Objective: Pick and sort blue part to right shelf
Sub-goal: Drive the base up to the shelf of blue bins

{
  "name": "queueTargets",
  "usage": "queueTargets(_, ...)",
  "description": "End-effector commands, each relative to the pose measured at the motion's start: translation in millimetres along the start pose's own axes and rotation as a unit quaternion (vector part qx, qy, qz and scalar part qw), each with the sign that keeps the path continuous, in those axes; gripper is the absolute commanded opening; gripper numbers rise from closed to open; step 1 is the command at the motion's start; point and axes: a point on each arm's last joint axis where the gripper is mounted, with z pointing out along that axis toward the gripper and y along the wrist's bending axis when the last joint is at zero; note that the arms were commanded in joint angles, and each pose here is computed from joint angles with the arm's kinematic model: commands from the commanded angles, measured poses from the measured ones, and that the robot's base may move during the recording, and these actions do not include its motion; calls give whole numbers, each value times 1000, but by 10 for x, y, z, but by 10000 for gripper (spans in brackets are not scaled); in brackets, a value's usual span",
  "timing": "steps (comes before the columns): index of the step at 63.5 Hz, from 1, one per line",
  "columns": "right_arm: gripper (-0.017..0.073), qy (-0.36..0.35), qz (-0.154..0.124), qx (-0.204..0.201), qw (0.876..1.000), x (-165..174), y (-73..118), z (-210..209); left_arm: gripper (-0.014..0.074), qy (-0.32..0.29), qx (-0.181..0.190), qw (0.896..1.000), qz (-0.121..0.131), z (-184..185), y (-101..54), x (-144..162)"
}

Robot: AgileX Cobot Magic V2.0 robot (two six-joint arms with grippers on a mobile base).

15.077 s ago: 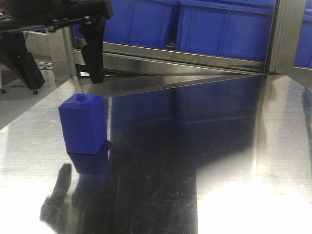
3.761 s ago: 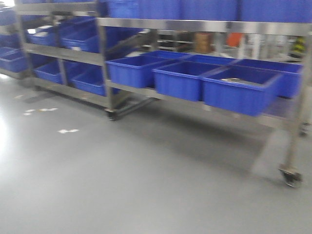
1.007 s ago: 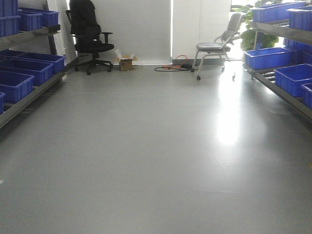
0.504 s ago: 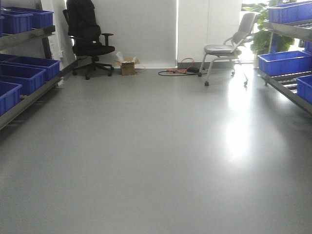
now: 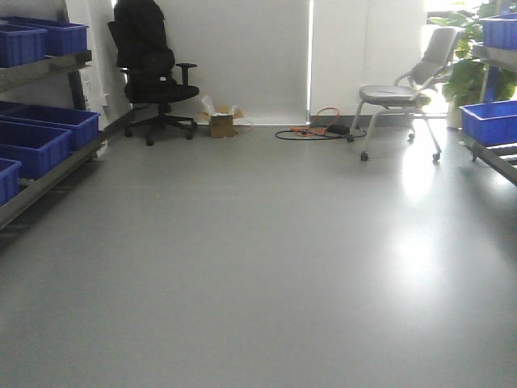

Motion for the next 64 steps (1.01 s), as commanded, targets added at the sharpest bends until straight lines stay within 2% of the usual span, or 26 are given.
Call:
queueTargets(1, 425, -59, -7, 2, 998, -184, 3, -3, 386, -57, -5, 998, -1, -20, -4, -178)
queueTargets(64, 425, -59, -7, 2, 998, -184, 3, -3, 386, -57, -5, 998, -1, -20, -4, -178)
